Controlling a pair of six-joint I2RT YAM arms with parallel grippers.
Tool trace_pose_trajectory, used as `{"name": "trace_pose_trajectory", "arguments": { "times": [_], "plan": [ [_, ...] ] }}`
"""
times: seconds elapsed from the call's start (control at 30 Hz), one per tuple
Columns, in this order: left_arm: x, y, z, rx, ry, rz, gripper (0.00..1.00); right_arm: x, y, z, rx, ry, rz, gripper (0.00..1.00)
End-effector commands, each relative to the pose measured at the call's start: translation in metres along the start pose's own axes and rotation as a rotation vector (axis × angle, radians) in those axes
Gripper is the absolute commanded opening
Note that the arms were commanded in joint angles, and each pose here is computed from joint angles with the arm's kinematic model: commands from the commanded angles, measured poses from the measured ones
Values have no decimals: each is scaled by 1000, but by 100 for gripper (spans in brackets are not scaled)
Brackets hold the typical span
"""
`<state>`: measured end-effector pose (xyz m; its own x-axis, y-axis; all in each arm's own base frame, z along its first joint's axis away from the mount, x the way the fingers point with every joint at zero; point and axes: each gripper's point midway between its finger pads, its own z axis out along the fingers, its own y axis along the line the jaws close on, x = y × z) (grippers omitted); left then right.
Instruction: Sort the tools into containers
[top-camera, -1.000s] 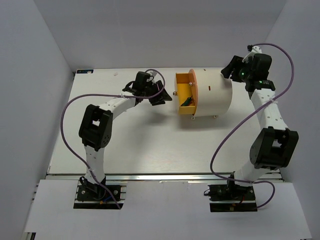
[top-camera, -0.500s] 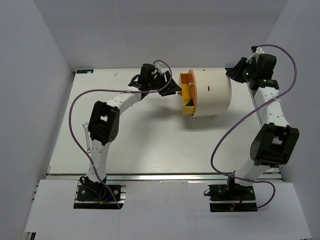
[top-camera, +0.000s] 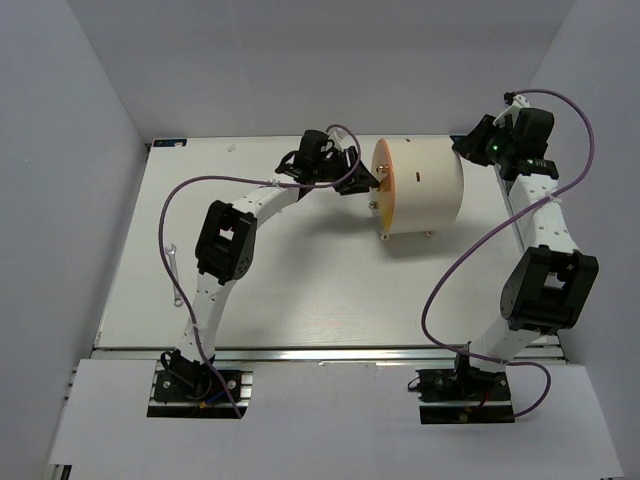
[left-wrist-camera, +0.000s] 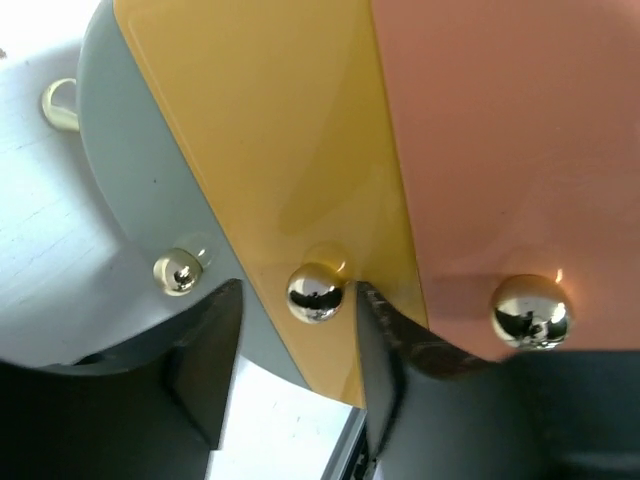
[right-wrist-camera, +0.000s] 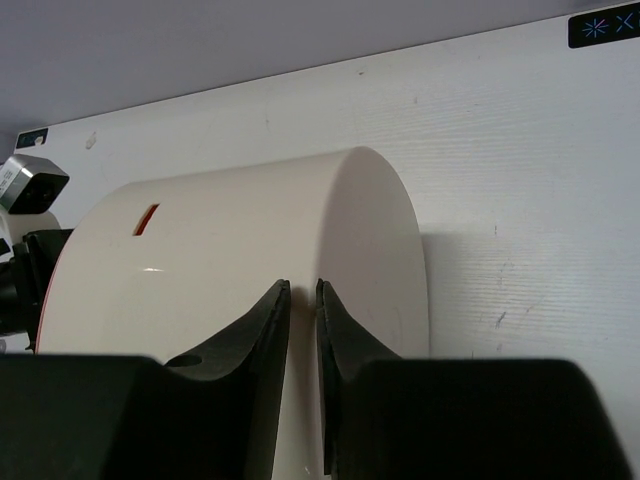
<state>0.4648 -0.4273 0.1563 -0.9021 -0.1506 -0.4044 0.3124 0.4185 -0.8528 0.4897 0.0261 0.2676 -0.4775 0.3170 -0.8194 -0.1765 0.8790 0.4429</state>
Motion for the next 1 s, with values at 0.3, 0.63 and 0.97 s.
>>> {"name": "trace_pose_trajectory", "arguments": {
  "times": [0.3, 0.63, 0.97],
  "plan": [
    [-33, -11, -42, -36, -221, 9, 58, 47, -5, 4, -29, 153, 98, 28],
    [-20, -1, -45, -7, -212, -51, 74, 47, -10, 4, -20, 151, 95, 28],
    [-5, 26, -19, -27, -100, -121, 42, 48, -13, 7, -20, 157, 102, 29]
  ]
}}
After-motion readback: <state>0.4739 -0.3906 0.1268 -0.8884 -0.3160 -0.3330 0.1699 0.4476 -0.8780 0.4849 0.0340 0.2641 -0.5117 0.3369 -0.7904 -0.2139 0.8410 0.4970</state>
